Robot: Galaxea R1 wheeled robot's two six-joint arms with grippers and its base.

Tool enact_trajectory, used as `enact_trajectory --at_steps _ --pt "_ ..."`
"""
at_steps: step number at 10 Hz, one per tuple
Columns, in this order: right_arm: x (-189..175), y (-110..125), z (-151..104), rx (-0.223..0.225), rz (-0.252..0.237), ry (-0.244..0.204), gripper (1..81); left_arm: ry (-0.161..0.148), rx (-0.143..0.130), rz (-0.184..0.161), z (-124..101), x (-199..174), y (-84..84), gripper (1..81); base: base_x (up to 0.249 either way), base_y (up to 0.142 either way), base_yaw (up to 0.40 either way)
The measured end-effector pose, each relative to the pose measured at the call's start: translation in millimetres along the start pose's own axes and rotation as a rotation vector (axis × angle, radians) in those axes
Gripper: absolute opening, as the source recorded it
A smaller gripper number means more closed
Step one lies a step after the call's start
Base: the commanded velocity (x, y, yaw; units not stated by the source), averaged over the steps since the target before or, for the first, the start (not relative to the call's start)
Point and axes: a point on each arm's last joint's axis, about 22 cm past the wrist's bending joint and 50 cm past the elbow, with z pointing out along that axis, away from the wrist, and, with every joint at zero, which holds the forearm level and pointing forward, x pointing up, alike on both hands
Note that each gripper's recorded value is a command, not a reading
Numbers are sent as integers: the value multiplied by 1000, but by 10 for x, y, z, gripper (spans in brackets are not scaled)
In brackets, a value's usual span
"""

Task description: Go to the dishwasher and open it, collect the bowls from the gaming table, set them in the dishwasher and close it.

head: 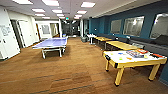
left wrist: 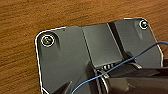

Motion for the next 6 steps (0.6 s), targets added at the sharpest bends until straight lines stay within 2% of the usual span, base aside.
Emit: enact_trajectory --at_steps 3,6 --pt "-12 -2 0 0 0 -1 811 1 0 0 1 5 3 811 256 0 0" --pt "30 19 -5 -2 0 17 811 0 -1 0 2 0 9 811 255 0 0"
